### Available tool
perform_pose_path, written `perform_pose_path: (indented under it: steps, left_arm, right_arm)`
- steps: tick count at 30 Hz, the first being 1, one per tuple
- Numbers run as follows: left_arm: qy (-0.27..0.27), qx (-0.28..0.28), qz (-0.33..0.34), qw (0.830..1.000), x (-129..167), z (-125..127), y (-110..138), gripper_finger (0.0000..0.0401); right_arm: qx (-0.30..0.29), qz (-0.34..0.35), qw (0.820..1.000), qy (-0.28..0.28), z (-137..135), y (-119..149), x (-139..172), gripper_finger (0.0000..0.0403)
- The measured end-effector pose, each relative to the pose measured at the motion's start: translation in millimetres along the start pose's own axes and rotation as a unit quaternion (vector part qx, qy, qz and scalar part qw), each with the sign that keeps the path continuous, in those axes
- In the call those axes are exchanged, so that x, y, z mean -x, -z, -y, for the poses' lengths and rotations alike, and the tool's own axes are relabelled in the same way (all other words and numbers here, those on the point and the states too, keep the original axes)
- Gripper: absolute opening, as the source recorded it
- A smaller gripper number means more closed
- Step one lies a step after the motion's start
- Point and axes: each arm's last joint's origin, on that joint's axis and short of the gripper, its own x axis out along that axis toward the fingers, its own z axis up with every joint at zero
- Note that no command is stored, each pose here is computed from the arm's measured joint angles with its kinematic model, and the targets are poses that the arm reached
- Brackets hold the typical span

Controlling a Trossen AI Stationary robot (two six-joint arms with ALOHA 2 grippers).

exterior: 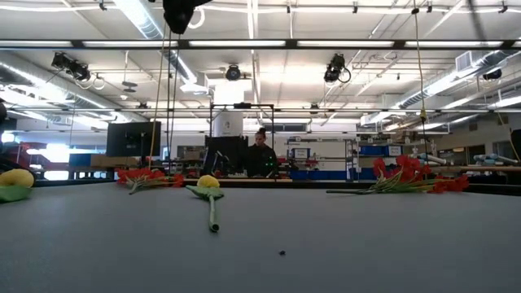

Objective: Sort flowers into vase by color
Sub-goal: Put the white flowers into the transparent vase

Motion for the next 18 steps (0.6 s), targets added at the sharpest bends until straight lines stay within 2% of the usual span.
perform_pose_path:
  steps: [6,11,13,18]
  left_arm:
    - [0.000,0.000,0.000,1.000,-0.1,-0.1,0.2,0.0236]
    - [0.000,0.000,-0.001,1.000,-0.3,-0.1,0.2,0.0236]
    - [0.000,0.000,-0.001,1.000,-0.4,-0.2,0.3,0.0236]
    - [0.000,0.000,-0.001,1.000,-0.4,-0.2,0.3,0.0236]
  right_arm:
    - [0.006,-0.052,0.996,-0.065,8.2,24.2,36.3,0.0014]
    - [0.024,-0.078,0.983,-0.164,8.4,43.1,37.2,0.0014]
    - [0.024,-0.072,0.977,-0.200,8.4,51.4,33.0,0.0014]
    - [0.015,-0.003,0.951,-0.309,5.1,62.9,22.8,0.0014]
